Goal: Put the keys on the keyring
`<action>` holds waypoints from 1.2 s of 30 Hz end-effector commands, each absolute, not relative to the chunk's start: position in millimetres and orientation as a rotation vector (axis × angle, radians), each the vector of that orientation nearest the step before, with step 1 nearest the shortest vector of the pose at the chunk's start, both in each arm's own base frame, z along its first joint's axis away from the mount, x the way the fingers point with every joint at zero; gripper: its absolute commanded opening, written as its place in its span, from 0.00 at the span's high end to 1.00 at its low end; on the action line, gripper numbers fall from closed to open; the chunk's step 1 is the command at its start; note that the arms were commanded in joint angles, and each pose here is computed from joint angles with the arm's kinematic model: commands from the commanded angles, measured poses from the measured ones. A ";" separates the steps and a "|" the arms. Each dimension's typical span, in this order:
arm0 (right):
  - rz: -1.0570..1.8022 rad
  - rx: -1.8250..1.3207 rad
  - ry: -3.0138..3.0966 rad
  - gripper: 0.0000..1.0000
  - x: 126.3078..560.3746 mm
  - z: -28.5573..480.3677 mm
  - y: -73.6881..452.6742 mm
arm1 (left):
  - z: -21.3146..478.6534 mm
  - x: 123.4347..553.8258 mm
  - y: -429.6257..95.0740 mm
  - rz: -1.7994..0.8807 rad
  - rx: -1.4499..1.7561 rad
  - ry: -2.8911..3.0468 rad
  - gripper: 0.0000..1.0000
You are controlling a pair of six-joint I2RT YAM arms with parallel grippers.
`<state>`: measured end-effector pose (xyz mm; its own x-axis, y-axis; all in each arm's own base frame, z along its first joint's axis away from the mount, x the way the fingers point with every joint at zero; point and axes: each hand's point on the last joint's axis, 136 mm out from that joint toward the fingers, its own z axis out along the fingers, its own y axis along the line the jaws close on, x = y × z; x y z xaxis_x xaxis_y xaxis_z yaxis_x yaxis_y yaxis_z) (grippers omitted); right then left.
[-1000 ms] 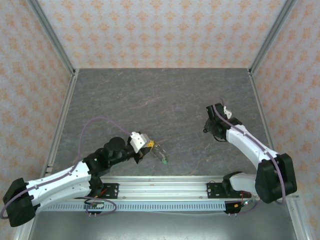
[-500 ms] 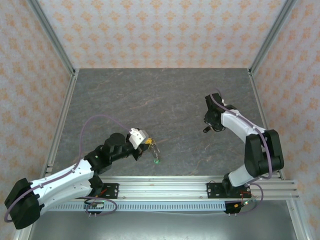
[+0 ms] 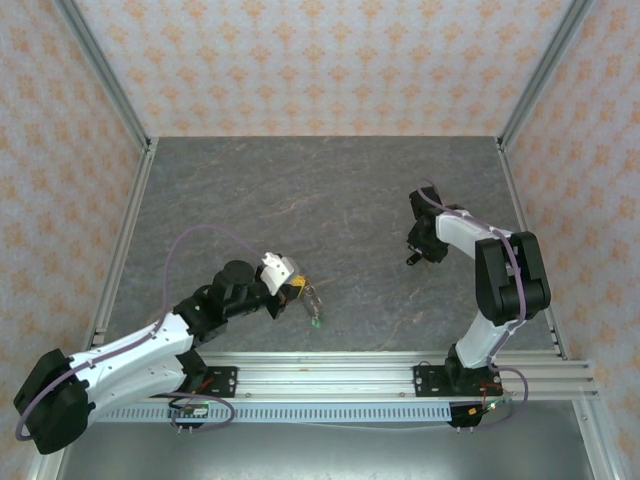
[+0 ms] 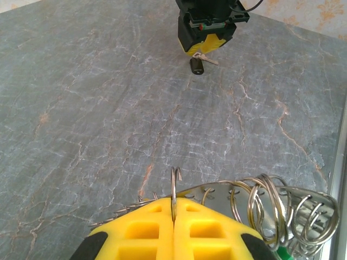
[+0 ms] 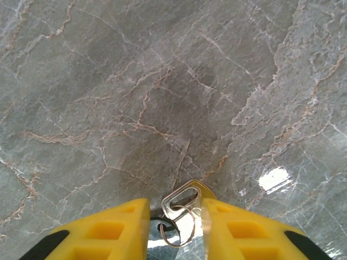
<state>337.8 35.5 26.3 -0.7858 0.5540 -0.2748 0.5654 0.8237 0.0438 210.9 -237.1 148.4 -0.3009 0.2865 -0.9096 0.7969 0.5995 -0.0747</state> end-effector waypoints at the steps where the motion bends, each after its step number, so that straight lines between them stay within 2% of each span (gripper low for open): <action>1: -0.067 0.841 2.734 0.72 338.8 27.8 32.6 | 176.5 219.0 -245.0 -0.698 0.842 1.781 1.00; 18: -0.083 0.763 2.772 0.75 340.1 18.6 33.0 | 174.7 218.5 -245.1 -0.695 0.854 1.797 1.00; 21: -0.081 0.738 2.776 0.81 340.5 19.7 33.8 | 175.5 218.6 -245.3 -0.695 0.857 1.796 1.00; 24: -0.064 0.706 2.784 0.82 339.6 21.6 35.8 | 175.4 219.1 -245.0 -0.687 0.860 1.798 1.00; 26: -0.047 0.681 2.794 0.89 337.6 22.5 37.7 | 175.1 219.4 -245.0 -0.686 0.860 1.800 1.00; 32: 0.047 0.589 2.870 0.93 326.6 20.9 51.2 | 174.9 218.9 -246.1 -0.692 0.864 1.805 1.00; 36: 0.037 0.567 2.903 0.92 319.4 19.4 50.6 | 174.4 219.3 -246.5 -0.691 0.867 1.809 1.00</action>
